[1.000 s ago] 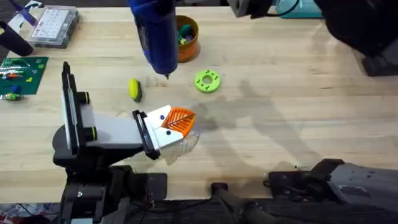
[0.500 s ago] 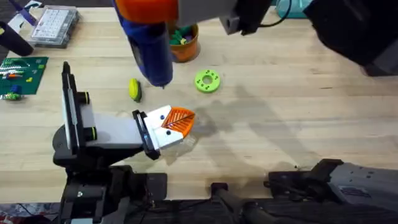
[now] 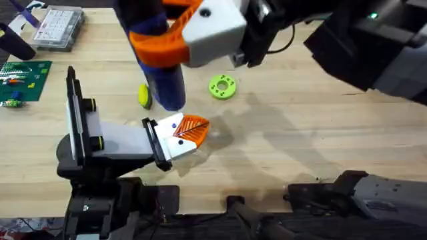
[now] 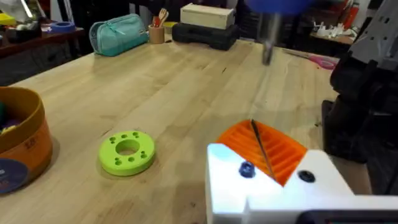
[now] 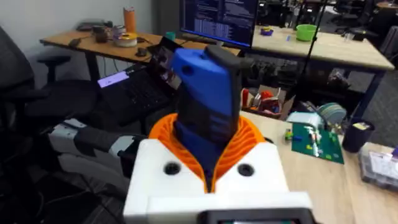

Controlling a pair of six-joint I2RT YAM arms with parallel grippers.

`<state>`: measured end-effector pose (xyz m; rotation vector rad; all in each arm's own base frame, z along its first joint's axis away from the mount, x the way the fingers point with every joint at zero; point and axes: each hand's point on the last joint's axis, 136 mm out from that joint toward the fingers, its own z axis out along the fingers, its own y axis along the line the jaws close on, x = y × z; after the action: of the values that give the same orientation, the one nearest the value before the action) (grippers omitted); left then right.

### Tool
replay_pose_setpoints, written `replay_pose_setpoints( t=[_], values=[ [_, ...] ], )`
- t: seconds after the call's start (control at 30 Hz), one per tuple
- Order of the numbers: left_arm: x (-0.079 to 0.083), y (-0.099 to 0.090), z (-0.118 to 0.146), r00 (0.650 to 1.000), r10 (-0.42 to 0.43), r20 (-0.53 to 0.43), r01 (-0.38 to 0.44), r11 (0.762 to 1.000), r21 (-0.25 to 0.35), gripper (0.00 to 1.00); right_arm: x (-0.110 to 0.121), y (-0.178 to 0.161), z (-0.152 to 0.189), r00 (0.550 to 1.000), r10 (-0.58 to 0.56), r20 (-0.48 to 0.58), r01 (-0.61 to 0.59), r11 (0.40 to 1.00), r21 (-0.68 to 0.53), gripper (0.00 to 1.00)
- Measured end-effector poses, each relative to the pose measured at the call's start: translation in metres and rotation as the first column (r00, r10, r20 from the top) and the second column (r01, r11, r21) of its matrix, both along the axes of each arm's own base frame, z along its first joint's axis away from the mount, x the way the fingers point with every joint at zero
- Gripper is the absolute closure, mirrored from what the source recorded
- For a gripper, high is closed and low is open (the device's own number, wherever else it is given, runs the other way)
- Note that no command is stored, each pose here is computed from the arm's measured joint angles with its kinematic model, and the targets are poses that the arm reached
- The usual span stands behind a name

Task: Pick up the gripper from the table and insert it into the empty holder that is missing its gripper. Then pick up a screw, insert it into the mounting hole, and use the screwdriver to tighten it. Finally, clean up the table by picking up the vegetable and placing it into the bucket.

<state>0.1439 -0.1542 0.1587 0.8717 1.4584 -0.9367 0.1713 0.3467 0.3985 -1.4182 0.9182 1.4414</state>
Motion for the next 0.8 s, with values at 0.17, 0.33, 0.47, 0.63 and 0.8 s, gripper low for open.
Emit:
replay_pose_setpoints(
  t=[0.17, 0.33, 0.47, 0.63, 0.8],
  values=[
    [0.0, 0.0, 0.0, 1.0, 0.0, 0.0, 0.0, 1.0, 0.0, 0.994, -0.002, 0.001, -0.012, 1.0, 0.006, -0.024, -0.006, 1.0, -0.02, 0.977],
    [0.0, 0.0, 0.0, 1.0, 0.0, 0.0, 0.0, 1.0, 0.0, 0.994, -0.005, 0.004, -0.017, 0.999, 0.013, -0.032, -0.014, 1.0, -0.024, 0.977],
    [0.0, 0.0, 0.0, 1.0, 0.0, 0.0, 0.0, 1.0, 0.0, 0.994, -0.005, 0.005, -0.023, 0.999, 0.004, -0.032, -0.005, 1.0, -0.022, 0.977],
    [0.0, 0.0, 0.0, 1.0, 0.0, 0.0, 0.0, 1.0, 0.0, 0.994, -0.004, 0.007, -0.028, 0.999, -0.008, -0.04, 0.007, 1.0, -0.025, 0.977],
    [0.0, 0.0, 0.0, 1.0, 0.0, 0.0, 0.0, 1.0, 0.0, 0.994, -0.007, 0.009, -0.025, 1.0, -0.005, -0.025, 0.005, 1.0, -0.009, 0.977]
  ],
)
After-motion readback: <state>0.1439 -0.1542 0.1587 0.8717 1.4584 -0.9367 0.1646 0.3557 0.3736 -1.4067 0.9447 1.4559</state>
